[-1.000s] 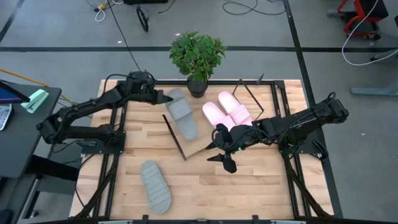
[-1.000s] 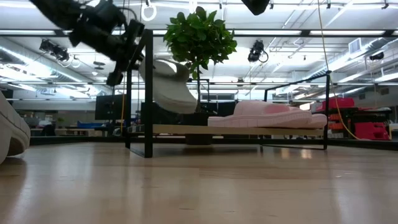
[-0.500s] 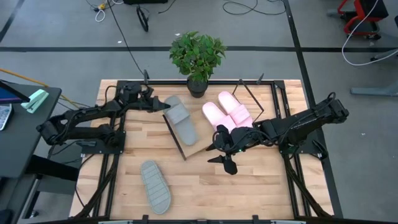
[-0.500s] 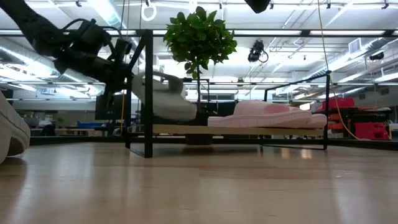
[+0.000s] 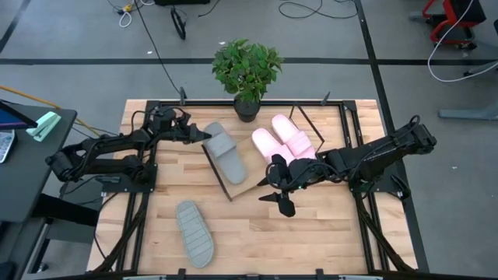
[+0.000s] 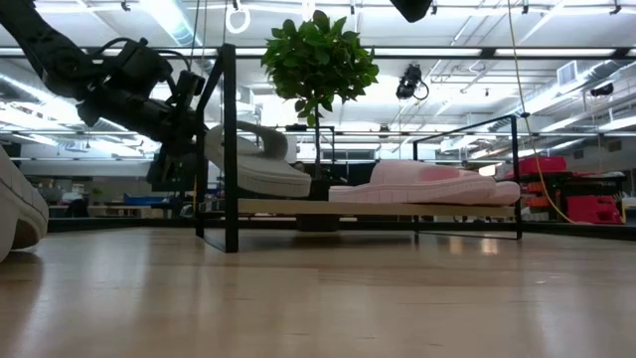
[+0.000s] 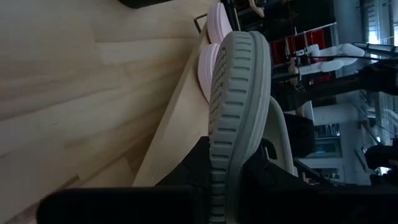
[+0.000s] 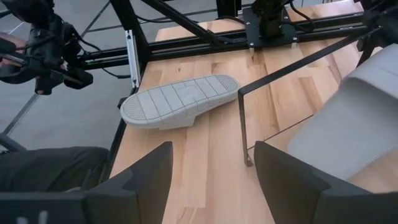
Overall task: Pick and place slides into the shelf
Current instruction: Put the right gray slipper on the shelf
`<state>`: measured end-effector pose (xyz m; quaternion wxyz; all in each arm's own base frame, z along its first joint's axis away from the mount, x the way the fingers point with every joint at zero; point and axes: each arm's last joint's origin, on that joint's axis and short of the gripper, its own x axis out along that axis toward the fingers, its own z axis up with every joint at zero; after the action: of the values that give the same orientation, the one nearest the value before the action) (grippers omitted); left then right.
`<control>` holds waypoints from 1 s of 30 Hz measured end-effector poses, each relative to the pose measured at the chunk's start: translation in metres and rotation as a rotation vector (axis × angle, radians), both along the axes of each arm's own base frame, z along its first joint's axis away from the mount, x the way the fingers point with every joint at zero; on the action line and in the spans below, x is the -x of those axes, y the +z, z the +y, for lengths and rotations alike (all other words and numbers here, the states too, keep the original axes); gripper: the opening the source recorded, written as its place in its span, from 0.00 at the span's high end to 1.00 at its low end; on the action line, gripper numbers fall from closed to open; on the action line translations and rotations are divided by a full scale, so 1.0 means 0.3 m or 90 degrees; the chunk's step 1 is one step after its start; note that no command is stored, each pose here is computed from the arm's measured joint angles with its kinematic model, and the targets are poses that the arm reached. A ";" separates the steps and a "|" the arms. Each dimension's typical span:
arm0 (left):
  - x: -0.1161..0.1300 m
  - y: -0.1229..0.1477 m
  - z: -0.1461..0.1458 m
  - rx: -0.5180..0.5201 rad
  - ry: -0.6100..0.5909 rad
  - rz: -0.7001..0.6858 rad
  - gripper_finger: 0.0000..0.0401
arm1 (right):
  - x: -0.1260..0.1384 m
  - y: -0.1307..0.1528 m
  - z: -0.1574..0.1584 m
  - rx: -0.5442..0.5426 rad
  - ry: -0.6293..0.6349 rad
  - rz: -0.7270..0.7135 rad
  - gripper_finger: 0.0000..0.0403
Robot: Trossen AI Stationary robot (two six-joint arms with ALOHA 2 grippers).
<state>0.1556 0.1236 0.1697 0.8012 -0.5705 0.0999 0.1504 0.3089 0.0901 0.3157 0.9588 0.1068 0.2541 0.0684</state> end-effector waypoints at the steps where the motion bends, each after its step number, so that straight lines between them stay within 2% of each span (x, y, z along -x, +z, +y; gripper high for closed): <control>1: 0.000 0.000 0.000 0.001 -0.001 0.000 0.89 | 0.000 0.000 0.000 0.000 0.000 0.000 0.43; 6: 0.000 -0.002 0.000 -0.011 -0.014 0.001 0.89 | 0.000 0.000 -0.001 0.002 -0.003 -0.001 0.43; 14: -0.022 -0.059 0.014 0.023 -0.073 0.014 0.89 | 0.000 0.000 -0.001 0.004 -0.005 -0.001 0.43; 20: -0.047 -0.082 0.034 0.025 -0.085 -0.012 0.89 | 0.000 0.000 -0.001 0.004 -0.005 -0.001 0.43; 30: -0.055 -0.148 0.042 0.043 -0.090 0.033 0.89 | 0.000 0.000 -0.001 0.004 -0.005 -0.001 0.43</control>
<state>0.1720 0.1363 0.1253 0.7874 -0.5845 0.1654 0.1046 0.3089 0.0899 0.3157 0.9595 0.1049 0.2534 0.0640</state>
